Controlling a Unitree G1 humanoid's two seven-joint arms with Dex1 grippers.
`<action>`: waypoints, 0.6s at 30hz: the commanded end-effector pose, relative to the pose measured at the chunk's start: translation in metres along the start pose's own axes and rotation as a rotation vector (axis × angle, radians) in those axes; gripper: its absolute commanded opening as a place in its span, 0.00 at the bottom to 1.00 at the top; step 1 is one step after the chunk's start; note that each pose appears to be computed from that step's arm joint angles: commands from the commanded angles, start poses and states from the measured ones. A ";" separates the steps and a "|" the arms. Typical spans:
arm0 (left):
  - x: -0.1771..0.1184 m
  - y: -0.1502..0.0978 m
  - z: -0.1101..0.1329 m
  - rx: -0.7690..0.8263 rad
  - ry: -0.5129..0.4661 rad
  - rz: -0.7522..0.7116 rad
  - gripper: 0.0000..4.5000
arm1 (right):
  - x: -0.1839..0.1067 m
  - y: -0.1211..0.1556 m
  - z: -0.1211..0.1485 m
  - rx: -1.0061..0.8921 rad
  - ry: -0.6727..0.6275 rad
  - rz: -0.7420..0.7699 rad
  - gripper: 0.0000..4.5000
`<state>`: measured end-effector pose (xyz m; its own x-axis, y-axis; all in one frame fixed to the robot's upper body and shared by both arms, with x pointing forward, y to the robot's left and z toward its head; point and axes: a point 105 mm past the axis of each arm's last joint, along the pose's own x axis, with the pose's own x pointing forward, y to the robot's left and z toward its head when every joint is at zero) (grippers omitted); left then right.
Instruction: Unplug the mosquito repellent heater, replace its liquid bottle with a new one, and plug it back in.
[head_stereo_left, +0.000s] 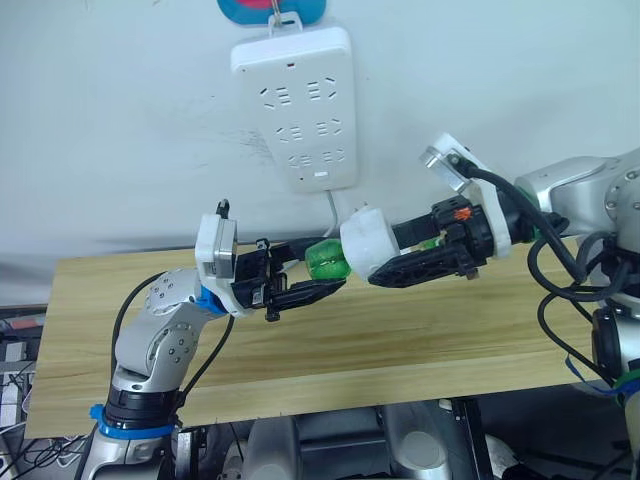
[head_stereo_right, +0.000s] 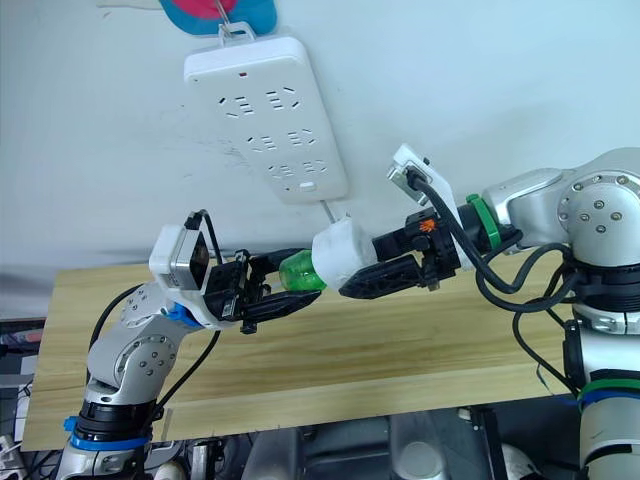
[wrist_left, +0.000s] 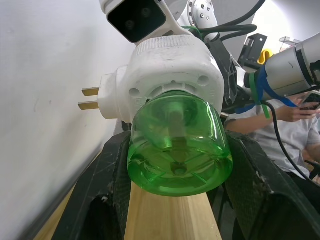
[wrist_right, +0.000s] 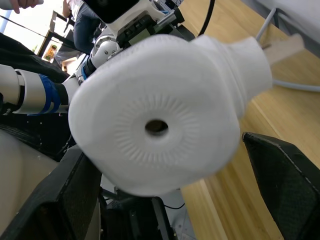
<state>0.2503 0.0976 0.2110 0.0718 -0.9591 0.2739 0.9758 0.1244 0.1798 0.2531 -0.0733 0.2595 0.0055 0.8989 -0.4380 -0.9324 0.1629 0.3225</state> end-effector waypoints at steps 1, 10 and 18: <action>-0.002 -0.004 0.009 0.049 -0.017 -0.004 0.50 | -0.014 0.010 0.003 -0.015 -0.025 0.029 0.99; -0.003 -0.003 0.012 0.027 -0.050 0.017 0.50 | -0.039 0.007 0.004 0.018 -0.078 -0.004 0.96; -0.003 -0.002 0.011 0.022 -0.042 0.007 0.50 | -0.038 0.010 0.009 -0.007 -0.104 0.016 0.38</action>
<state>0.2517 0.1030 0.2137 0.0965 -0.9507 0.2946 0.9733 0.1520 0.1717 0.2517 -0.1018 0.2746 0.0258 0.9271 -0.3740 -0.9136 0.1738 0.3677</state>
